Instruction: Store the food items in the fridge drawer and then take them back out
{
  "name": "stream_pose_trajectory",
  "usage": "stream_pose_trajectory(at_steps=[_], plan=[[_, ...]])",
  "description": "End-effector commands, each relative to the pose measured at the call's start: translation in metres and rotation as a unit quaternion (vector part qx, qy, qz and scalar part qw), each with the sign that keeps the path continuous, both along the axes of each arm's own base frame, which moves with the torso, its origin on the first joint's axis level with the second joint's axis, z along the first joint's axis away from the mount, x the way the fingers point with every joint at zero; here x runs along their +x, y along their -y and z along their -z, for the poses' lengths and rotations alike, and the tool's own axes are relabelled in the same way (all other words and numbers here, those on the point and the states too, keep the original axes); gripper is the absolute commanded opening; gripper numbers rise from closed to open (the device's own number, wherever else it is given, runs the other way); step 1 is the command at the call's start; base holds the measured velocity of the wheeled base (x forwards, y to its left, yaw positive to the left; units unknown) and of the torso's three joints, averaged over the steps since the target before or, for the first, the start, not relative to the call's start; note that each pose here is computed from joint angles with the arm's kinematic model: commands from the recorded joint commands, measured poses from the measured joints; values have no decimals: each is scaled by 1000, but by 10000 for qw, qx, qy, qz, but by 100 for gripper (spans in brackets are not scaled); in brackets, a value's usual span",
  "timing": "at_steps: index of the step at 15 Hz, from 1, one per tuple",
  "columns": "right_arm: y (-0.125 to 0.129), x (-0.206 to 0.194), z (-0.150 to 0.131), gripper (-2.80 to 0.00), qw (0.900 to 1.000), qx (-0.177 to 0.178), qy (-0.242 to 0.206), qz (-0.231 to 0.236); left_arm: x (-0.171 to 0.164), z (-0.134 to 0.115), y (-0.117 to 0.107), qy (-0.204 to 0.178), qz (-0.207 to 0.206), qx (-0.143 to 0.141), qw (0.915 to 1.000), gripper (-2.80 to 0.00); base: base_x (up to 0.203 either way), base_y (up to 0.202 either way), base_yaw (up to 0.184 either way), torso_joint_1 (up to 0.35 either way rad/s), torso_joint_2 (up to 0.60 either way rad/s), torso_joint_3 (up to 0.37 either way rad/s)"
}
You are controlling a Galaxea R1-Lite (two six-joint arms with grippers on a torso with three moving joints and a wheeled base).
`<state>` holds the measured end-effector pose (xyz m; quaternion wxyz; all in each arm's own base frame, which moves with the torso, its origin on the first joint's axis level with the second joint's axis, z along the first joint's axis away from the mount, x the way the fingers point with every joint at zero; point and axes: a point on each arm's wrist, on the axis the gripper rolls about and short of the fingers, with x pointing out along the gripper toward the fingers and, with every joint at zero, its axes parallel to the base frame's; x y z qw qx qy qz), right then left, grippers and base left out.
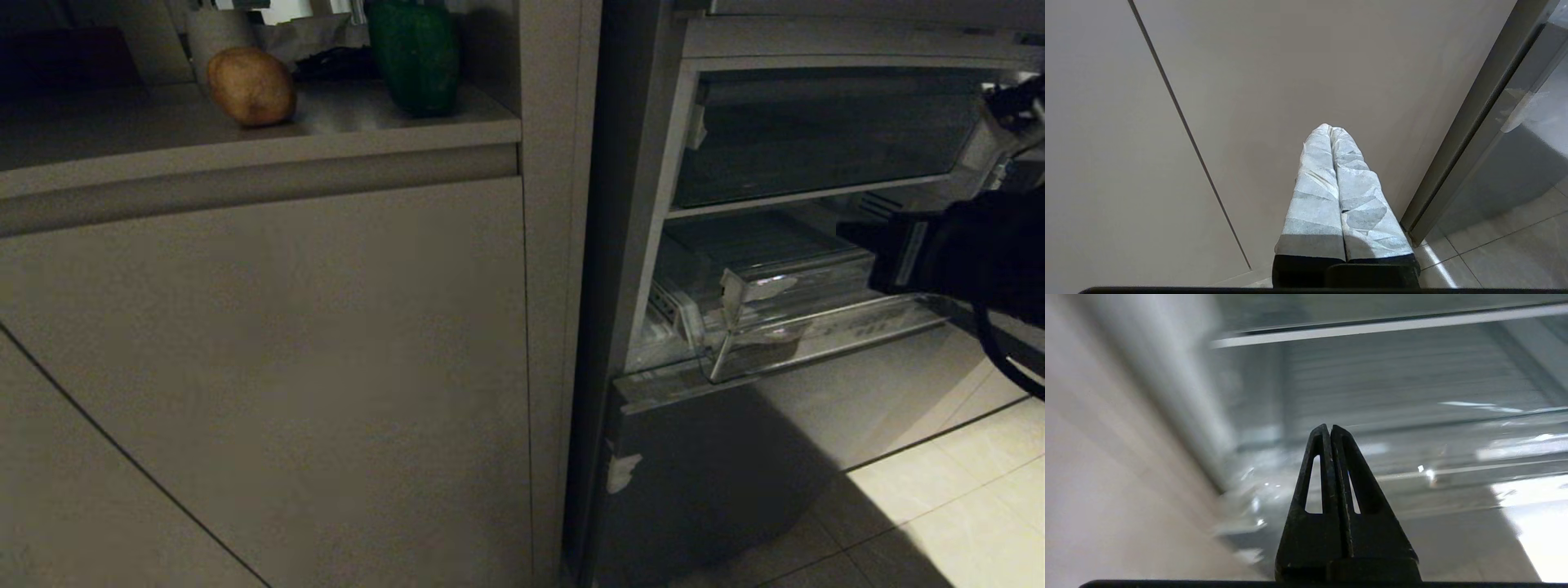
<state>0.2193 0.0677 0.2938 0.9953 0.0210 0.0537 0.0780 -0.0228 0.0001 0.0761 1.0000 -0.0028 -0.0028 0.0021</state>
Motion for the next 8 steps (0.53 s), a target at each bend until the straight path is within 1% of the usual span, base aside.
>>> stream_pose_trajectory(at_steps=[1, 4, 6, 8], plan=[[-2, 45, 16, -280, 9990, -108, -375, 217, 0, 0, 0, -5, -2, -3, 10000, -280, 0, 0, 0, 0, 0, 0], [-3, 69, 16, -280, 9985, -120, -469, 248, 0, 0, 0, -5, -2, -3, 10000, -280, 0, 0, 0, 0, 0, 0], [-5, 78, 16, -280, 9972, -172, -691, 207, 0, 0, 0, -5, 3, -3, 10000, -280, 0, 0, 0, 0, 0, 0], [-8, 86, 15, -280, 9969, -173, -744, 160, 0, 0, 0, -5, -2, -3, 10000, -280, 0, 0, 0, 0, 0, 0]])
